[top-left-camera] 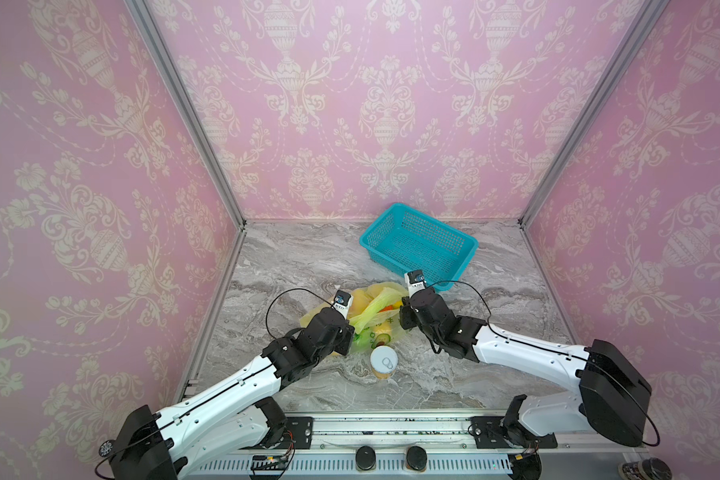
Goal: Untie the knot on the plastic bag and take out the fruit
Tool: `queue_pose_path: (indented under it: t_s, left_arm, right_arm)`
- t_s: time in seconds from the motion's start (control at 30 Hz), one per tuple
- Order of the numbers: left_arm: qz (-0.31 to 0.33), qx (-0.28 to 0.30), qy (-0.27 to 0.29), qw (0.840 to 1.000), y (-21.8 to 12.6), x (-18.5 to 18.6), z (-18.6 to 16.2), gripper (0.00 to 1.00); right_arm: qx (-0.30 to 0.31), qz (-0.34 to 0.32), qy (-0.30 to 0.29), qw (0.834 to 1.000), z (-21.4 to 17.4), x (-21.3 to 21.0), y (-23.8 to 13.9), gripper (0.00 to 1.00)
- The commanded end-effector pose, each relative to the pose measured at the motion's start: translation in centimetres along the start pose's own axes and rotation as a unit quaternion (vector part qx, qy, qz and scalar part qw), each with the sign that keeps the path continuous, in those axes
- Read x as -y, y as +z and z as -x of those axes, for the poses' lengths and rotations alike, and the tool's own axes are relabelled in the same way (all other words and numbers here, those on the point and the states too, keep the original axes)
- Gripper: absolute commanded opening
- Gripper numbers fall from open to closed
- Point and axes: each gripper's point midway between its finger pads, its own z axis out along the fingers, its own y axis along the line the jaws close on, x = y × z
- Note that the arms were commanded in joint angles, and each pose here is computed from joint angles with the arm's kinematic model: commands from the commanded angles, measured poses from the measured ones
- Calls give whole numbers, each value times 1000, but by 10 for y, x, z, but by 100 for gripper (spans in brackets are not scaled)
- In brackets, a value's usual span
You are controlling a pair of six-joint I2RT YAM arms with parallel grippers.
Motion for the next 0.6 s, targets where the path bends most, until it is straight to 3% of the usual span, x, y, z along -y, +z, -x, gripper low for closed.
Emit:
queue_pose_path:
  t_s: [0.0, 0.47, 0.5, 0.57]
  left_arm:
    - [37, 38, -5, 999, -15, -14, 21, 0]
    - [102, 129, -72, 984, -63, -61, 32, 0]
    - [99, 134, -75, 983, -66, -61, 33, 0]
    - [83, 141, -74, 984, -69, -58, 35, 0]
  right_arm:
    - [-2, -15, 24, 1000, 5, 9, 2, 0]
    - [4, -48, 112, 993, -8, 60, -2, 3]
    - [7, -40, 113, 993, -8, 58, -3, 7]
    - [19, 1, 106, 994, -1, 45, -7, 25]
